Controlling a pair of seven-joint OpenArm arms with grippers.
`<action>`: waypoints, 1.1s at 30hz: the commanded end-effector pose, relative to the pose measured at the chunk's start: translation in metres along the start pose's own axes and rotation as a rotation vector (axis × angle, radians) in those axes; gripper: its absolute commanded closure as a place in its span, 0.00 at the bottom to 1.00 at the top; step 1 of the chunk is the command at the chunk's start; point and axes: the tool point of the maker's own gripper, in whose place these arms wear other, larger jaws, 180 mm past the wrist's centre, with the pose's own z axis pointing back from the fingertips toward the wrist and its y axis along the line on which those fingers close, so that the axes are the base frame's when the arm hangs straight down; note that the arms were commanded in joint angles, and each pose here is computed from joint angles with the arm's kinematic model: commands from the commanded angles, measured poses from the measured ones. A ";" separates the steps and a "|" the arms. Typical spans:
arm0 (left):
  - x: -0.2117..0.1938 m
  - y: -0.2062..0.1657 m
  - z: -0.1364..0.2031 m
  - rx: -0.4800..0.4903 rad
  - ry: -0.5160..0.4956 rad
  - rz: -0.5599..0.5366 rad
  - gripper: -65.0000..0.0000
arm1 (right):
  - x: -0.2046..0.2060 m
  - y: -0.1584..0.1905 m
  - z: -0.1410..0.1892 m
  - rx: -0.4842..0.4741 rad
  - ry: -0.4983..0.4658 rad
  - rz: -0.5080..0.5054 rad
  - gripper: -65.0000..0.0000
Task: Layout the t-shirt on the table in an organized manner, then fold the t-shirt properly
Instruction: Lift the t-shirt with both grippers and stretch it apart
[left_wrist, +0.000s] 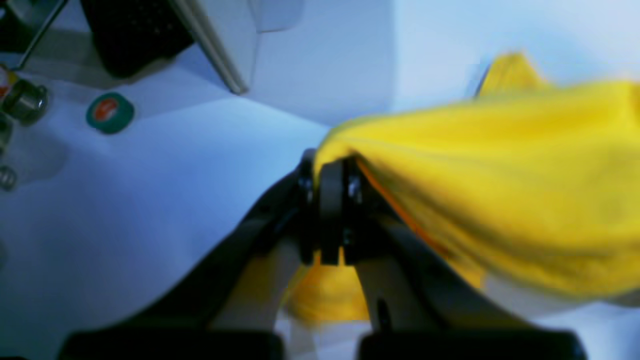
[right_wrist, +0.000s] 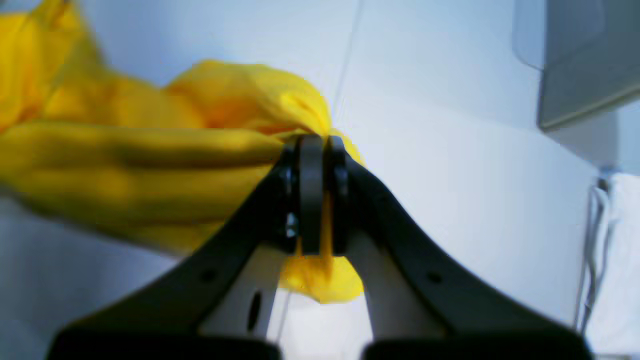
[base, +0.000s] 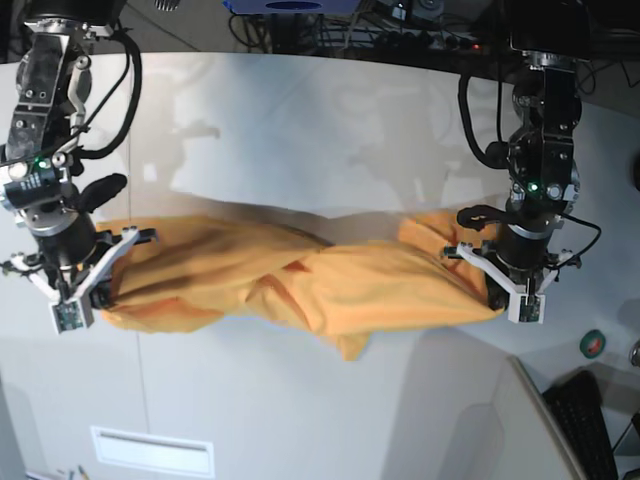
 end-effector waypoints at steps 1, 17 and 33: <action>0.010 0.007 0.001 0.017 -0.039 -0.008 1.00 | 0.020 -0.012 0.003 -0.034 -0.067 0.001 1.00; -0.131 -0.002 0.014 0.058 0.183 -0.308 1.00 | -0.071 -0.032 -0.054 -0.025 0.211 -0.115 1.00; -0.060 -0.003 0.007 0.086 0.014 -0.296 1.00 | 0.052 -0.051 -0.079 -0.139 0.120 0.088 1.00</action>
